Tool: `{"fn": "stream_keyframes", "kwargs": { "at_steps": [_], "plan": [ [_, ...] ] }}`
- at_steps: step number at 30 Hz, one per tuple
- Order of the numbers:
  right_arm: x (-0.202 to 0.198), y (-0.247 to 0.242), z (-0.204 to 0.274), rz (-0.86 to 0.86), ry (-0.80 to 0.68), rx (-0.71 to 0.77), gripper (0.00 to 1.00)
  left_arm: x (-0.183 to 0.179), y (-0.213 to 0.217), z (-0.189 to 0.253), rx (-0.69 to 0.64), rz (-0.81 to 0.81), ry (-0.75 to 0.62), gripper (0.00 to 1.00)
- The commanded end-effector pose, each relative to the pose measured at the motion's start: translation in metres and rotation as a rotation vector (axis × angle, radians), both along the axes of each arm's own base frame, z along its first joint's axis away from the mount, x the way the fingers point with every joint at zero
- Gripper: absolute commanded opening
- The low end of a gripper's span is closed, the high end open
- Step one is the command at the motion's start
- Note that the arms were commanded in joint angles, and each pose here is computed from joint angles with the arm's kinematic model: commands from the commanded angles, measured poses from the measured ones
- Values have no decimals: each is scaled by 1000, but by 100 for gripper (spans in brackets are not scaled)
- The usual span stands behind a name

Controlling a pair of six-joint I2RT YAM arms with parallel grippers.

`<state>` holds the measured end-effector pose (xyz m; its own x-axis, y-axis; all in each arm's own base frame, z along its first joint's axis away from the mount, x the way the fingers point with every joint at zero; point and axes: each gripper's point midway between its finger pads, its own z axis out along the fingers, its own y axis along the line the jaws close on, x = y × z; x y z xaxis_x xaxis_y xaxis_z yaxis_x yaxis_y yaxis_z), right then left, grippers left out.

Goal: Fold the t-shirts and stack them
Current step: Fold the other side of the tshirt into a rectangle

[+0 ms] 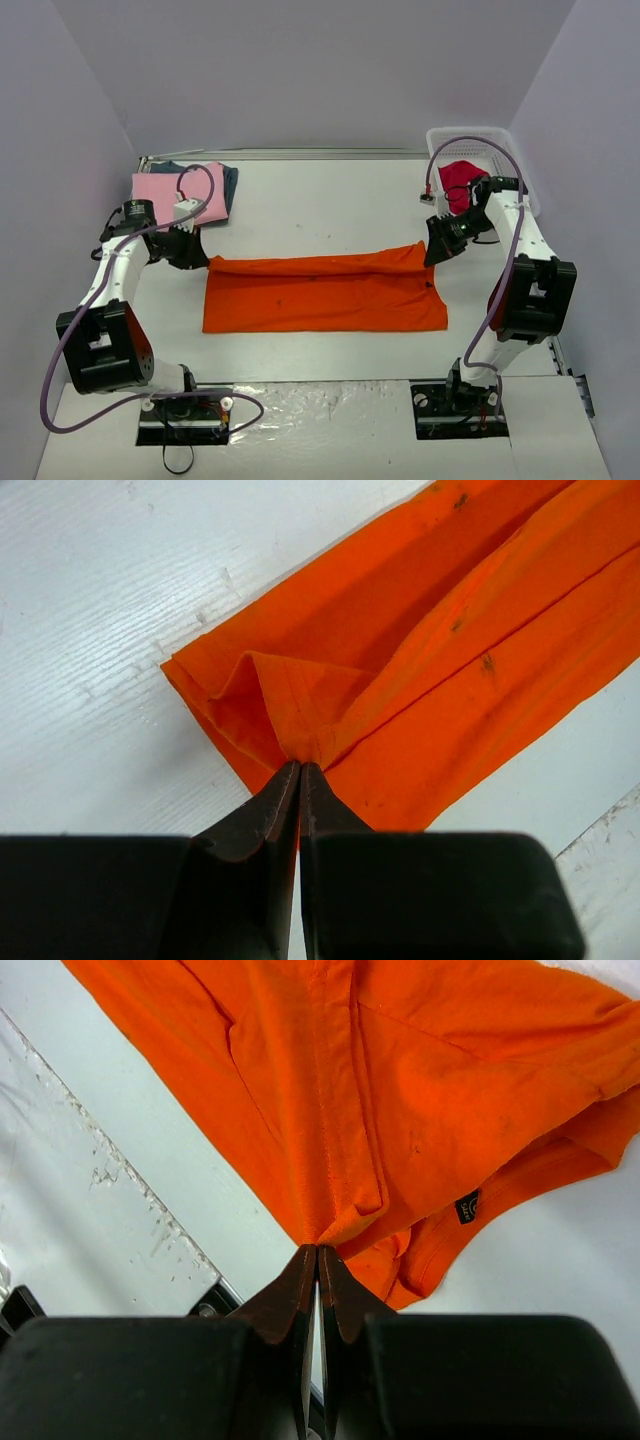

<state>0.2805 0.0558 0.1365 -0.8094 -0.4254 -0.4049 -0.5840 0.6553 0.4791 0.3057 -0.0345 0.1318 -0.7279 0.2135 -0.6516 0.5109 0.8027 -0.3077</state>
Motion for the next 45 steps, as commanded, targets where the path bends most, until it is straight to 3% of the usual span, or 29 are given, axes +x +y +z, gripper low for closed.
{"fn": "stream_keyframes", "kwargs": {
  "at_steps": [1, 9, 13, 15, 16, 21, 27, 34, 45],
  "plan": [
    [-24, -1, 7, 31, 28, -15, 0, -7, 3, 11, 33, -33, -47, 2],
    [-35, -4, 0, 60, 59, -28, 0, -15, 4, 3, 60, -54, -44, 2],
    [-43, -5, -10, 89, 109, -42, 0, -27, 1, 0, 70, -140, -52, 6],
    [-49, -3, -17, 110, 139, -49, 11, -37, -5, -1, 61, -218, -53, 21],
    [-53, -4, -22, 122, 158, -65, 24, -55, -10, 0, 54, -324, -48, 34],
    [-53, 2, -27, 162, 176, -75, 45, -79, -11, -4, 58, -480, -10, 42],
    [-20, 10, -17, 153, 122, -47, 44, -52, -15, 20, 9, -424, -49, 43],
    [17, 55, -40, 276, 153, 1, 42, 11, -9, 35, -46, -164, -58, 43],
    [40, 93, -71, 362, 191, 32, 40, 15, -7, 31, -55, -113, -47, 43]
  ]
}}
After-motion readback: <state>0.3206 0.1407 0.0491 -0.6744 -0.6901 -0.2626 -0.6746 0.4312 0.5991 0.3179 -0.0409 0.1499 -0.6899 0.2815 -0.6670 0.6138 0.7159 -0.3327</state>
